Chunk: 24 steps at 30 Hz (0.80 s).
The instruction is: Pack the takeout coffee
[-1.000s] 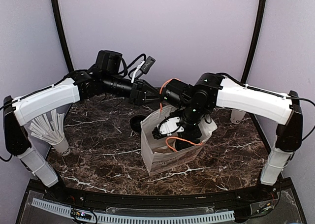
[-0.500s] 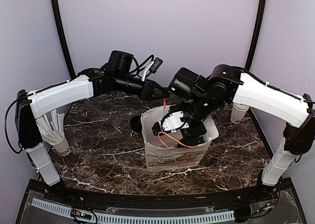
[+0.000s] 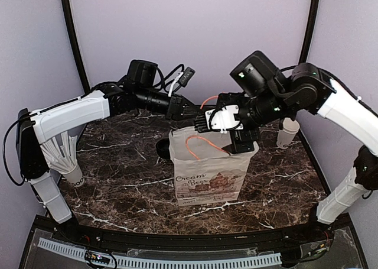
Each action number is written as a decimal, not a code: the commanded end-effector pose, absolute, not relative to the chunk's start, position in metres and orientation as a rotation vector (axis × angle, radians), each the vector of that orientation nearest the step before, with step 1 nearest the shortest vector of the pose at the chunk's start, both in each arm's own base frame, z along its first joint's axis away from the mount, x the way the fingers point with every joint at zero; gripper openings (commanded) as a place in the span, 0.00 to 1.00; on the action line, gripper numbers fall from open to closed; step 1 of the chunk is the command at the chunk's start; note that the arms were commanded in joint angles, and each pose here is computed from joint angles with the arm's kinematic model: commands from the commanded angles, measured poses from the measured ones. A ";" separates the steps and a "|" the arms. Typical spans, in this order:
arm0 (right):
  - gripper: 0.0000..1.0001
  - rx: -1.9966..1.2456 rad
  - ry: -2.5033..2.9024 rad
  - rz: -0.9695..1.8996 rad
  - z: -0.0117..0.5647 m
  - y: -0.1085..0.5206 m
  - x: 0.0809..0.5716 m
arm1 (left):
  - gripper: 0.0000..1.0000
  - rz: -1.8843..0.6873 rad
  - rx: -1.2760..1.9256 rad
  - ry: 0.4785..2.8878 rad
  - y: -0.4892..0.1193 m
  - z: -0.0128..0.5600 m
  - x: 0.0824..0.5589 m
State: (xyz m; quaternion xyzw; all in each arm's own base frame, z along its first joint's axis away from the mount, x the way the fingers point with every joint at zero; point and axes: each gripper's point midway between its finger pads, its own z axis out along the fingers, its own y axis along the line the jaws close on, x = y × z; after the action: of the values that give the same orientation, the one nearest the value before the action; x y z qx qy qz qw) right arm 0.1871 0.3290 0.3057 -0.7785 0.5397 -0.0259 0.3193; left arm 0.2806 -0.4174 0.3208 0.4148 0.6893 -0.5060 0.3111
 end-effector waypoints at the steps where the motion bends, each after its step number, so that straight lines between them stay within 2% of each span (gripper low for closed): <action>1: 0.99 -1.762 1.328 -0.274 0.374 0.311 0.225 | 0.06 -1.368 1.133 1.714 -0.409 0.348 0.262; 5: 0.99 -1.467 1.310 -0.382 0.446 0.279 0.270 | 0.00 -1.354 1.159 1.699 -0.409 0.350 0.251; 9: 0.99 -1.153 1.313 -0.502 0.494 0.221 0.317 | 0.00 -1.346 1.203 1.676 -0.410 0.347 0.234; 13: 0.99 -1.103 1.409 -0.565 0.469 0.188 0.338 | 0.00 -1.353 1.269 1.624 -0.414 0.349 0.206; 24: 0.99 -1.146 1.516 -0.572 0.412 0.169 0.338 | 0.00 -1.466 1.406 1.549 -0.424 0.336 0.123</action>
State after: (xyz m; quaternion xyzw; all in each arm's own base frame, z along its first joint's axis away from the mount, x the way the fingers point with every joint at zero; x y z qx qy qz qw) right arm 0.3415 0.1747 0.4015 -0.5068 0.6411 -0.2465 0.5211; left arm 0.1456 -0.4249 0.3243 0.5167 0.6078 -0.5323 0.2832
